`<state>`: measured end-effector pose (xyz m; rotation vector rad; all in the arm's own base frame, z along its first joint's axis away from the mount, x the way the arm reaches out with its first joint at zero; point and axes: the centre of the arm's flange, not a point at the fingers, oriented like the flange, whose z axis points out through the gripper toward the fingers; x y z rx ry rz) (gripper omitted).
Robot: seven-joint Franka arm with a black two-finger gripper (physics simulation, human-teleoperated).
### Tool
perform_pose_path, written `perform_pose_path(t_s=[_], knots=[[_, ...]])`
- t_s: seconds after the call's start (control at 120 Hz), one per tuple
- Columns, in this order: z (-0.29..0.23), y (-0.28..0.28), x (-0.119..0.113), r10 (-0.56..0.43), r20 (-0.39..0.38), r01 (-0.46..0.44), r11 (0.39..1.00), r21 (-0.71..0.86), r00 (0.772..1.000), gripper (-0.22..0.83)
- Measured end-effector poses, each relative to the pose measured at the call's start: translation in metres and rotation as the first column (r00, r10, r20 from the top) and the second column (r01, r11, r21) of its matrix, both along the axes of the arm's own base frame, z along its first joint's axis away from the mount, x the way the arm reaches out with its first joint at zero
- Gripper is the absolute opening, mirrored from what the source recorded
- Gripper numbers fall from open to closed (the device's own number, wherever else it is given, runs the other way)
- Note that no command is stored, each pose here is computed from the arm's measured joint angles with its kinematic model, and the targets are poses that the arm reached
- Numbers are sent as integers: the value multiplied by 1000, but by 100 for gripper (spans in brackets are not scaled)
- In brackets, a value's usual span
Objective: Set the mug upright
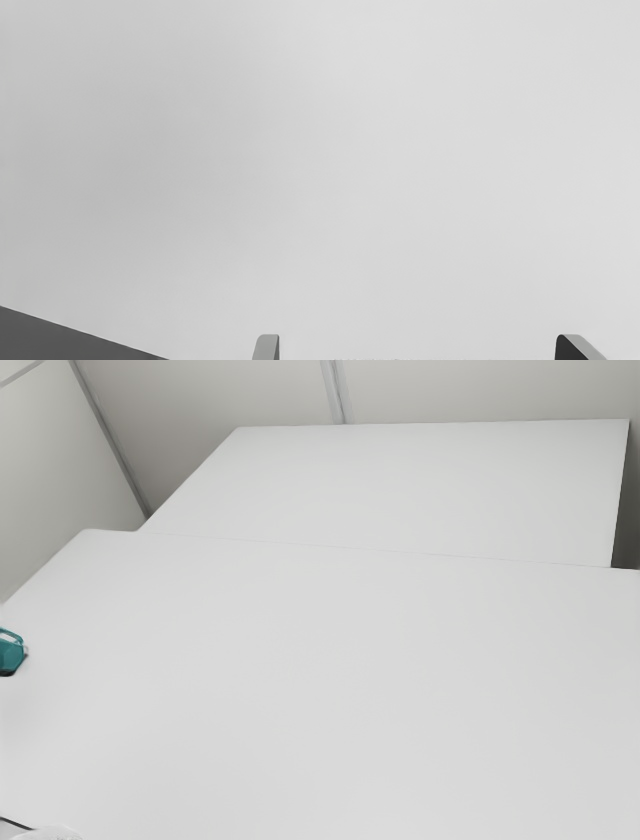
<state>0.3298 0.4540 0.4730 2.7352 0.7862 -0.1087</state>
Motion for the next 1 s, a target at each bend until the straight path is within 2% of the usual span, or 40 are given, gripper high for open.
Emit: perform_pose_path(t_s=[0.092,0.183,0.358,0.5,0.767,1.0], knots=[[-19,38,-28,11,40,-10,999,-31,999,62],[-28,69,-46,-3,93,7,999,-37,996,62],[-55,115,-59,-67,204,78,996,-48,977,61],[-66,144,-58,-145,283,159,987,-25,948,61],[-82,182,-47,-271,419,289,957,20,867,61],[-106,207,-19,-338,543,353,932,82,768,61]])
